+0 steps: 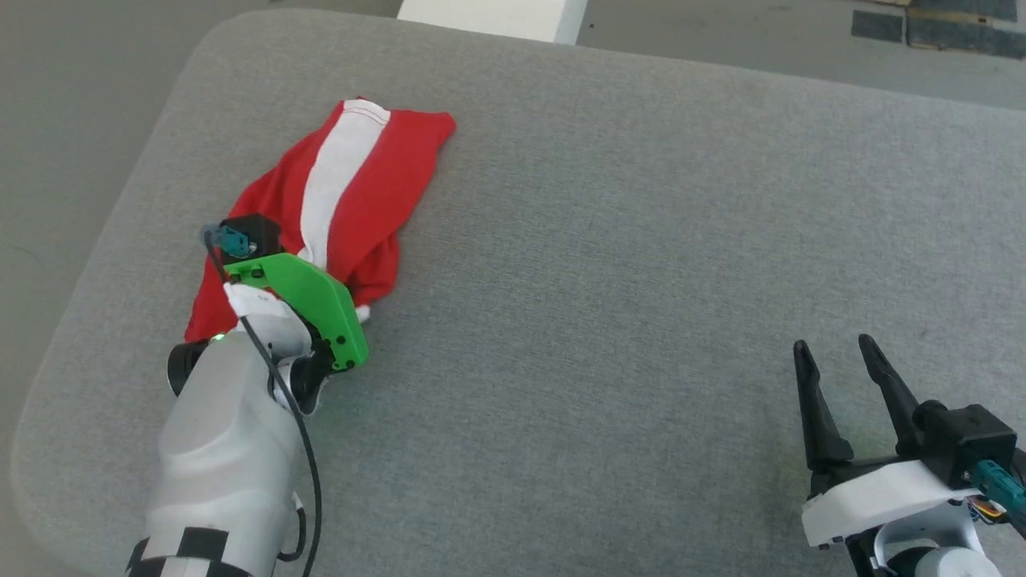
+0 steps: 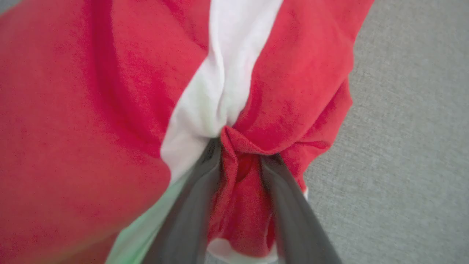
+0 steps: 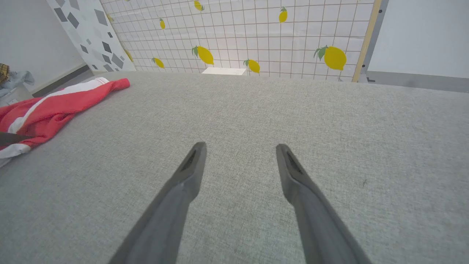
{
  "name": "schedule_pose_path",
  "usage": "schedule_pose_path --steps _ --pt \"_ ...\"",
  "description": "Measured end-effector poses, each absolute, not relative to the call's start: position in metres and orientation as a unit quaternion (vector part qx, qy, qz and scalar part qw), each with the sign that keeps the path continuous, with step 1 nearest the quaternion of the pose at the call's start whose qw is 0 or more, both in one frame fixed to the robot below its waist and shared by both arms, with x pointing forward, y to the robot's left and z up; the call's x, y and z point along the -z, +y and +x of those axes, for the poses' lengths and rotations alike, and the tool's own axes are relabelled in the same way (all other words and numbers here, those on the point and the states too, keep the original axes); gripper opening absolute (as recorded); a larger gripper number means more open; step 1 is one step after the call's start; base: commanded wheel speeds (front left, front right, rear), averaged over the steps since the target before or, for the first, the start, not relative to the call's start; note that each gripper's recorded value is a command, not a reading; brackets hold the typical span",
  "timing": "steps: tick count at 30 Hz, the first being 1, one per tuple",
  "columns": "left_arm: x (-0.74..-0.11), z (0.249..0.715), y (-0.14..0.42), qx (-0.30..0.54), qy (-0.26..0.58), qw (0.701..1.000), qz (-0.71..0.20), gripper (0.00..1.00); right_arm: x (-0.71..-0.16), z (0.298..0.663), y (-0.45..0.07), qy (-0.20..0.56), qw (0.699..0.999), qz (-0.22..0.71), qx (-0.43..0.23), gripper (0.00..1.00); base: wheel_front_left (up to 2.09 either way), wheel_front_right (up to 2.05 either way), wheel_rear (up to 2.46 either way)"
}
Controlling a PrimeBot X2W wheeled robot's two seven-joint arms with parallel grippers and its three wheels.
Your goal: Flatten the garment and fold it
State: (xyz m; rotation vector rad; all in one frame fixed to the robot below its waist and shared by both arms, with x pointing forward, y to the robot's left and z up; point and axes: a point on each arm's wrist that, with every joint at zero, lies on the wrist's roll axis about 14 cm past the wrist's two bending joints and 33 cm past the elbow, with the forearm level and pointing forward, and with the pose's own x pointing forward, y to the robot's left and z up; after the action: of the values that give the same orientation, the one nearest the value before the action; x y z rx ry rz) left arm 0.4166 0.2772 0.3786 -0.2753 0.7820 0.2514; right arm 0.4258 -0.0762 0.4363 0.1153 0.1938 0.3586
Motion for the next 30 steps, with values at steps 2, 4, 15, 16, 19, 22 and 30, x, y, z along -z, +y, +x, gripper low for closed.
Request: schedule_pose_path --steps 2,4,15,16,19,22,30 --pt "-0.384 0.422 0.279 -0.124 0.354 0.918 -0.13 0.0 -0.435 0.424 -0.076 0.097 0.978 0.06 -0.177 1.0 0.0 0.0 0.0" --pt "-0.395 0.428 0.28 -0.124 0.325 0.929 -0.124 0.0 -0.438 0.423 -0.075 0.092 0.977 0.066 -0.178 1.0 0.0 0.0 0.0" --pt "-0.638 0.524 0.243 0.017 -0.012 0.999 -0.042 0.0 -0.462 0.41 -0.086 0.052 0.981 0.097 -0.159 1.0 0.0 0.0 0.0" --pt "-0.66 0.528 0.228 0.038 -0.037 0.998 -0.037 0.0 -0.462 0.408 -0.091 0.05 0.982 0.099 -0.151 1.0 0.0 0.0 0.0" --pt "-0.711 0.532 0.184 0.101 -0.088 0.99 -0.033 0.0 -0.464 0.402 -0.107 0.044 0.985 0.104 -0.129 1.0 0.0 0.0 0.0" --pt "-0.74 0.527 0.133 0.172 -0.112 0.978 -0.042 0.0 -0.467 0.395 -0.124 0.037 0.988 0.105 -0.104 1.0 0.0 0.0 0.0" --pt "-0.705 0.501 0.015 0.333 -0.052 0.938 -0.081 0.0 -0.471 0.376 -0.172 0.021 0.994 0.106 -0.031 1.0 0.0 0.0 0.0"
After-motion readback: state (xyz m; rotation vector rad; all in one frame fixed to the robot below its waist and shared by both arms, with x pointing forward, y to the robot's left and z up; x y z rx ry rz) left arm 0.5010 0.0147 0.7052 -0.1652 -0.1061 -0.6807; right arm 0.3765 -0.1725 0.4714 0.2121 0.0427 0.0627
